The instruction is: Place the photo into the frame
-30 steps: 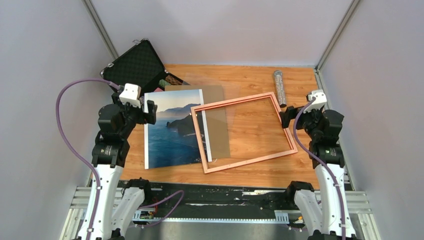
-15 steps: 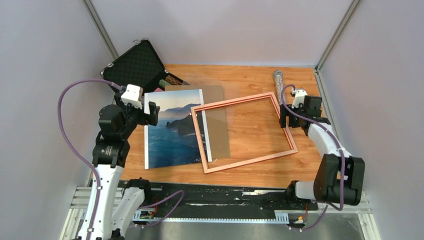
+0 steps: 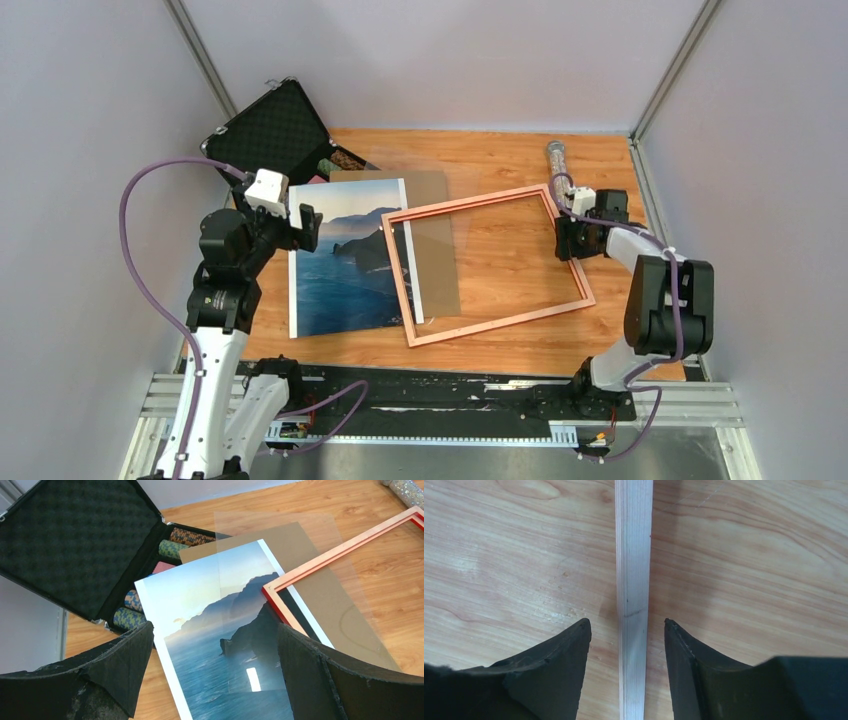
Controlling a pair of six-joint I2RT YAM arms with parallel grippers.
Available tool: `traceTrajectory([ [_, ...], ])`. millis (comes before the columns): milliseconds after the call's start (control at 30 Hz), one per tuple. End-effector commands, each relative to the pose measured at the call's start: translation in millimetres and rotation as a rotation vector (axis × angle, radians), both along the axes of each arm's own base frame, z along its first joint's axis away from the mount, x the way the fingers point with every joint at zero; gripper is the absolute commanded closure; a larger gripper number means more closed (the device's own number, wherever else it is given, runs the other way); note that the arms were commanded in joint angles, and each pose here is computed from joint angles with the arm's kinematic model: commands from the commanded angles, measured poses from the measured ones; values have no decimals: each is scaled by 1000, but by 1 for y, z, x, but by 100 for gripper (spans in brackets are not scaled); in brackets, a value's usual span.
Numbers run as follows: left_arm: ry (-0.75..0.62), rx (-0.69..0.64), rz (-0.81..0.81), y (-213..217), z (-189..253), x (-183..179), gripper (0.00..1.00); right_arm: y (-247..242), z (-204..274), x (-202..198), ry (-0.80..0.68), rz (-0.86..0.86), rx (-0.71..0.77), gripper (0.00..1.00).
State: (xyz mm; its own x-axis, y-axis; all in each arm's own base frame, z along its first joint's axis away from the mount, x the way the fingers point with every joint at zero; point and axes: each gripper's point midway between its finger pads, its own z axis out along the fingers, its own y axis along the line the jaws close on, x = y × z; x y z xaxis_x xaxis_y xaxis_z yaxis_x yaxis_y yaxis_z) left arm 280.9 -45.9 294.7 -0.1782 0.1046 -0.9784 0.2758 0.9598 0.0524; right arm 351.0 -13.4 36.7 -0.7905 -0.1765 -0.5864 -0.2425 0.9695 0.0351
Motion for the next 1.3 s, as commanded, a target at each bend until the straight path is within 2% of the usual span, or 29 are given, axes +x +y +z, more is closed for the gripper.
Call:
traceTrajectory([
  [0, -35, 2, -12, -2, 6, 3, 0, 4, 7, 21, -42, 68, 5, 48],
  [167, -33, 2, -12, -2, 6, 3, 0, 2, 2, 27, -31, 93, -5, 69],
  [300, -30, 5, -12, -1, 4, 4, 0, 0, 15, 32, -62, 119, -2, 89],
  [400, -30, 8, -10, -1, 3, 5, 0, -1, 32, 33, -96, 150, 11, 99],
  [833, -26, 9, -15, -2, 0, 7, 0, -22, 123, 25, -291, 235, 57, 100],
  [1067, -20, 6, -23, -3, -2, 8, 0, -69, 139, 27, -282, 301, 3, 100],
  [1267, -5, 6, -17, -3, -7, 11, 0, -107, 135, 46, -264, 368, -117, 100],
])
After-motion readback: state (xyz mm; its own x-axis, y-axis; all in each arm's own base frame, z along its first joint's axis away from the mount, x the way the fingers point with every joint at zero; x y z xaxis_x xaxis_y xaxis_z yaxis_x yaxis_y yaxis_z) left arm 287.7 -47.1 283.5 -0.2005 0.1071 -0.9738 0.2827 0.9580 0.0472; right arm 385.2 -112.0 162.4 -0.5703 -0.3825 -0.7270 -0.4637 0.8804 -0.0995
